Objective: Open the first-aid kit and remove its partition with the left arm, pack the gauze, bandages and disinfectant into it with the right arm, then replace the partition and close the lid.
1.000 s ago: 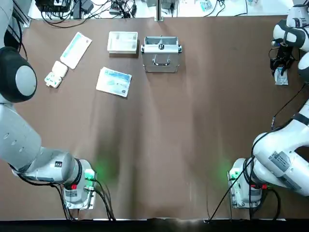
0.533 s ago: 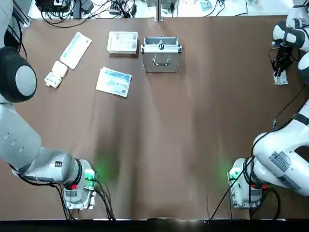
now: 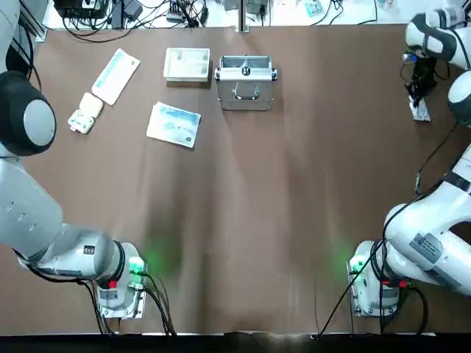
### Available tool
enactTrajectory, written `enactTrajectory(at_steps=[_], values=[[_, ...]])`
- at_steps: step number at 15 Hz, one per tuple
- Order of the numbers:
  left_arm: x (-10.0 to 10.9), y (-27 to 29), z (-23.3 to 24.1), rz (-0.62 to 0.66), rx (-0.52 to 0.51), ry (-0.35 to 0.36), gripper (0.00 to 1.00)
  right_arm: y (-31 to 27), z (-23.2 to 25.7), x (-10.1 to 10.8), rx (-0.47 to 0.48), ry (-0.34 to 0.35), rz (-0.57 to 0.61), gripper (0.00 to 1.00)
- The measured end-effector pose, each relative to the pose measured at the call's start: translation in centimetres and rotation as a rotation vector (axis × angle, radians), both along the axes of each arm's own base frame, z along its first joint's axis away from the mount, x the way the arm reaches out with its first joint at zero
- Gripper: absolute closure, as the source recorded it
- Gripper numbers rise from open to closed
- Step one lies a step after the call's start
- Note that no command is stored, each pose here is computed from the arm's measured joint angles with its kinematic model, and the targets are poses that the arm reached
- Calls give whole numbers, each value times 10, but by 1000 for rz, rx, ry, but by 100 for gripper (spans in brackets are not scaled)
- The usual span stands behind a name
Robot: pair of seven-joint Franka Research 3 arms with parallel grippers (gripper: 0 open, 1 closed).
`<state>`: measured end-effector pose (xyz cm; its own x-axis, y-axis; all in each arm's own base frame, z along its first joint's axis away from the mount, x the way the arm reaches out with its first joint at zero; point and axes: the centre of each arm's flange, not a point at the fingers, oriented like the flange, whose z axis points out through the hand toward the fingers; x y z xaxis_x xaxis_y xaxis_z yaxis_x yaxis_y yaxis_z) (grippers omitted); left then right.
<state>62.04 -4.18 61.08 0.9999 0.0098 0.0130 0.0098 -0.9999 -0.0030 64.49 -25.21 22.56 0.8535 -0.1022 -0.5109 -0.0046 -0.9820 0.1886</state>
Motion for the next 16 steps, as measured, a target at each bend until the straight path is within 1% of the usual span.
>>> enactTrajectory(at_steps=[2, 3, 5, 7, 9, 12, 16], values=[[0, 0, 0, 0, 0, 0, 0, 54, 45, 18, 36, -19, 60, 99], [0, 0, 0, 0, 0, 1, 0, 78, 69, 24, 57, -29, 87, 99], [0, 0, 0, 0, 0, 1, 0, 123, 108, 28, 114, -45, 122, 99], [0, 0, 0, 0, 0, 1, 0, 168, 139, 32, 189, -90, 121, 99], [0, 0, 0, 0, 0, 1, 0, 213, 161, 34, 234, -129, 89, 99], [0, 0, 0, 0, 0, 1, 0, 282, 188, 34, 251, -192, 18, 99], [0, 0, 0, 0, 0, 2, 0, 391, 204, 40, 279, -324, -160, 99]])
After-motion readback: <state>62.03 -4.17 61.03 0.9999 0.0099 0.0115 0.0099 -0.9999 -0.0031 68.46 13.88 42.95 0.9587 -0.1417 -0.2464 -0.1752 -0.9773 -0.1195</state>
